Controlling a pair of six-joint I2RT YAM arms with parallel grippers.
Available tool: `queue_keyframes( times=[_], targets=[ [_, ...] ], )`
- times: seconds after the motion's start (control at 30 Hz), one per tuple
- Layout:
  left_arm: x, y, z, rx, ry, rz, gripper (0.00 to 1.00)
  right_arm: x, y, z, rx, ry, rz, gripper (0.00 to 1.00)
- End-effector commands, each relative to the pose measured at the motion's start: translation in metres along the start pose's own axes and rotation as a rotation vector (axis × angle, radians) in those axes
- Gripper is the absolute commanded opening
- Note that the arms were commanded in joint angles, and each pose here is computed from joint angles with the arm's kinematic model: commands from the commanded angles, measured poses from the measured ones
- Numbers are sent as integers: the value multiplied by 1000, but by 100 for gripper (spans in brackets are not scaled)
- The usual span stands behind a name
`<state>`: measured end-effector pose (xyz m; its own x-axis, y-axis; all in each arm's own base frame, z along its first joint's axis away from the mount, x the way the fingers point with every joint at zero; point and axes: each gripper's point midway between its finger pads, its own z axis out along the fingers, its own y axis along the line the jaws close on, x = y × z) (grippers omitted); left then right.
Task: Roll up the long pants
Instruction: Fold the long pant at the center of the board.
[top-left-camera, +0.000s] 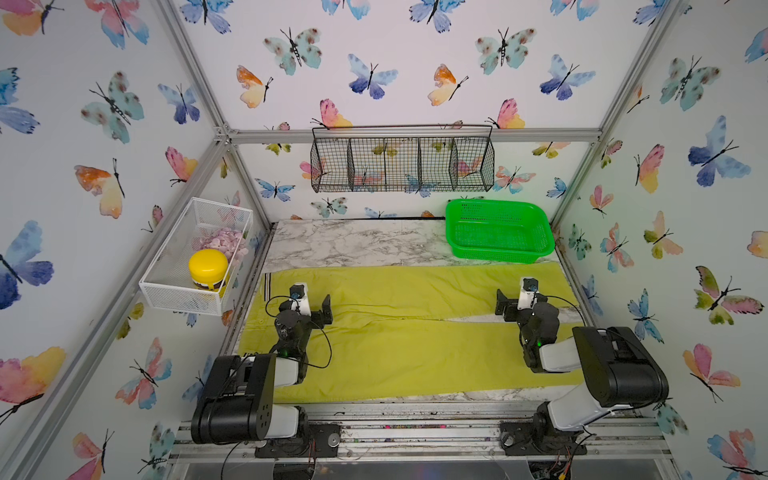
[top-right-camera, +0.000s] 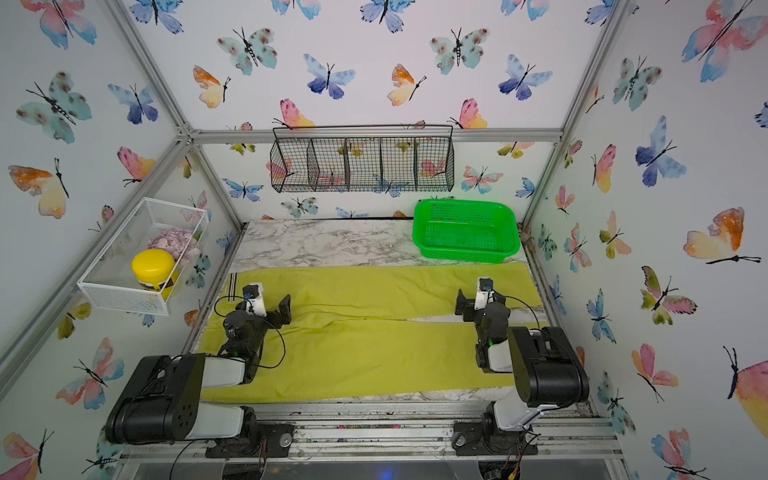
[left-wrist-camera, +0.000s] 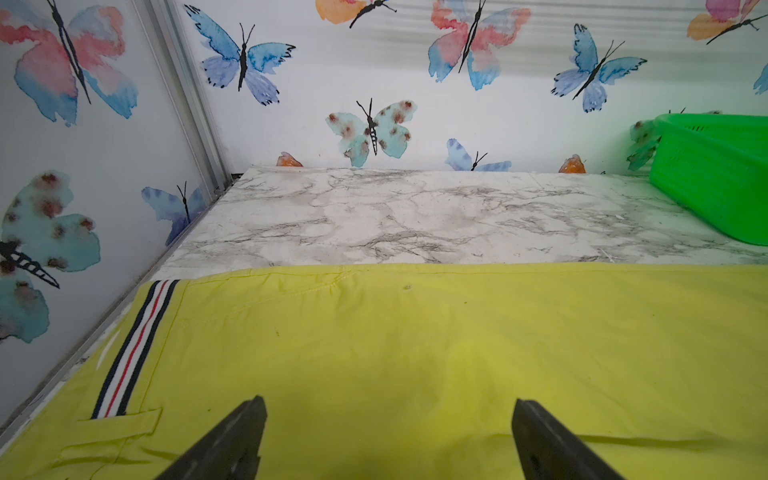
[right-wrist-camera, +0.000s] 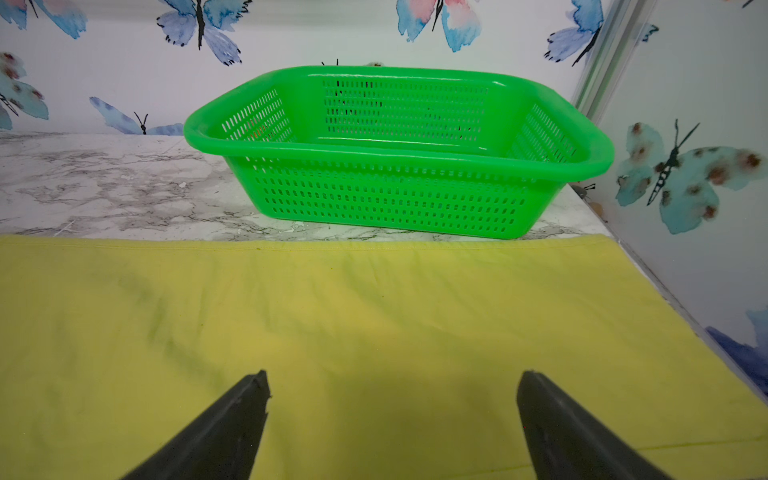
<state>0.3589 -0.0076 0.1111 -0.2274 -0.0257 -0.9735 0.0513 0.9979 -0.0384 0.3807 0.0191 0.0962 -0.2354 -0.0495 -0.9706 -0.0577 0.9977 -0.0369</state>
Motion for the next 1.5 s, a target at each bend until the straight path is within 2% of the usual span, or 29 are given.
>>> queue_keyframes(
  times=[0.0, 0.97, 1.03, 1.07, 1.17, 1.27, 1.37, 1.47],
  targets=[
    [-6, 2, 2, -12, -16, -5, 98, -6, 1, 2, -10, -17, 4, 100],
    [-6, 3, 2, -22, -16, -3, 98, -7, 0, 2, -4, -15, 3, 100],
    [-20, 16, 1, -147, -53, -14, 98, -20, -18, 2, 138, -33, 20, 100],
    [-28, 24, -1, -221, -50, -15, 98, -19, -28, 5, 219, 52, 26, 100],
    [-40, 32, -3, -306, 32, -67, 98, -15, -60, 3, 426, 207, 84, 100],
    [-43, 48, -9, -428, 122, -202, 98, -22, -71, -12, 521, 197, 125, 100],
    [-39, 65, -21, -604, 203, -285, 98, -33, -74, -24, 554, 191, 183, 100],
    [-37, 83, -47, -868, 266, -372, 98, -40, -84, -38, 636, 248, 209, 100]
  ],
)
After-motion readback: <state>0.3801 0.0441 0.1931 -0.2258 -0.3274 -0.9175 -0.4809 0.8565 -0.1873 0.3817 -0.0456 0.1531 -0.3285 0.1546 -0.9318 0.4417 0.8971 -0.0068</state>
